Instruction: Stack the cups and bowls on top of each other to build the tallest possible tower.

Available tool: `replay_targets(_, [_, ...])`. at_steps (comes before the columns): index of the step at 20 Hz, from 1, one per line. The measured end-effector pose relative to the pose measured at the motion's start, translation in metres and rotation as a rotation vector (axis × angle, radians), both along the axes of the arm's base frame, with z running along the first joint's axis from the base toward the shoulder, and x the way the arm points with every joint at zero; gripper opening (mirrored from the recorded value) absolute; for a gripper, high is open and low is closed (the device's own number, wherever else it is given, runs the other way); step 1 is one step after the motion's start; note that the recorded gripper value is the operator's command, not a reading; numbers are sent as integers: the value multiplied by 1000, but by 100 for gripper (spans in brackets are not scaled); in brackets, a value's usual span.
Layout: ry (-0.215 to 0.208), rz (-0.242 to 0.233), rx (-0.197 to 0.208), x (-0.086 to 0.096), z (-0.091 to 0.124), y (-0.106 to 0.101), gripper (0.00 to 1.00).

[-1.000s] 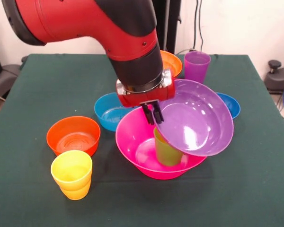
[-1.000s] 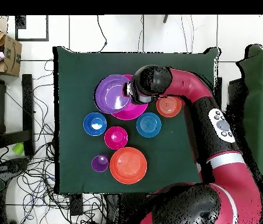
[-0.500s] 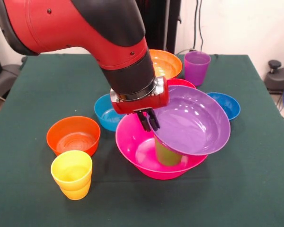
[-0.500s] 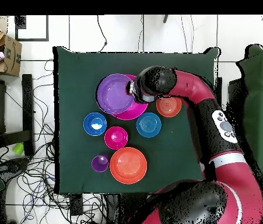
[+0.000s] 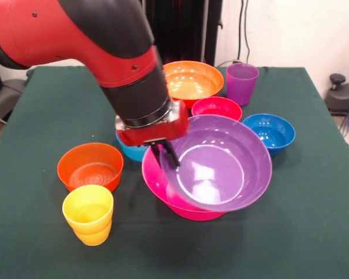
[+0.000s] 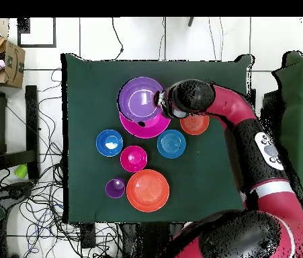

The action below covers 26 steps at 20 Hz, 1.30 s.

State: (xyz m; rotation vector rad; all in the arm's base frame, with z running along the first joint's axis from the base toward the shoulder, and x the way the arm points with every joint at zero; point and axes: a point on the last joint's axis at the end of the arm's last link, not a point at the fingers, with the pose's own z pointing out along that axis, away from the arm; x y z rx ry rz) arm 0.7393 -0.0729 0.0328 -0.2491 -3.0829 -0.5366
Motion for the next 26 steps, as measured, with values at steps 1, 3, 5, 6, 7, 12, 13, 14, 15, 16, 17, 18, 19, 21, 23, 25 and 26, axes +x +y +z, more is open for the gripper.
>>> replay_targets(1, [-5,-9,3,0,-1,-4,0])
replay_targets(3, [-7,-18,10,0,-3,-8,0])
replay_targets(5, [-5,-26,20,-1,-6,-12,0])
replay_targets(6, [-4,-29,26,-2,-7,-12,0])
replay_targets(7, [-4,-30,30,-2,-7,-12,0])
replay_targets(12, [-7,-17,35,-14,0,-6,0])
replay_targets(13, [-7,-14,34,-17,2,-5,0])
replay_targets(14, [-9,0,29,-26,8,0,0])
replay_targets(15, [-8,8,27,-32,11,3,0])
replay_targets(16, [-7,12,26,-34,12,5,0])
replay_targets(17, [-2,27,24,-43,16,11,0])
replay_targets(18, [1,33,24,-47,17,14,0])
replay_targets(19, [4,41,23,-52,19,17,0])
replay_targets(21, [13,58,20,-62,23,24,0])
replay_targets(23, [25,80,17,-76,29,31,0])
replay_targets(25, [32,90,17,-84,31,35,0])
replay_targets(26, [38,96,17,-90,32,36,0])
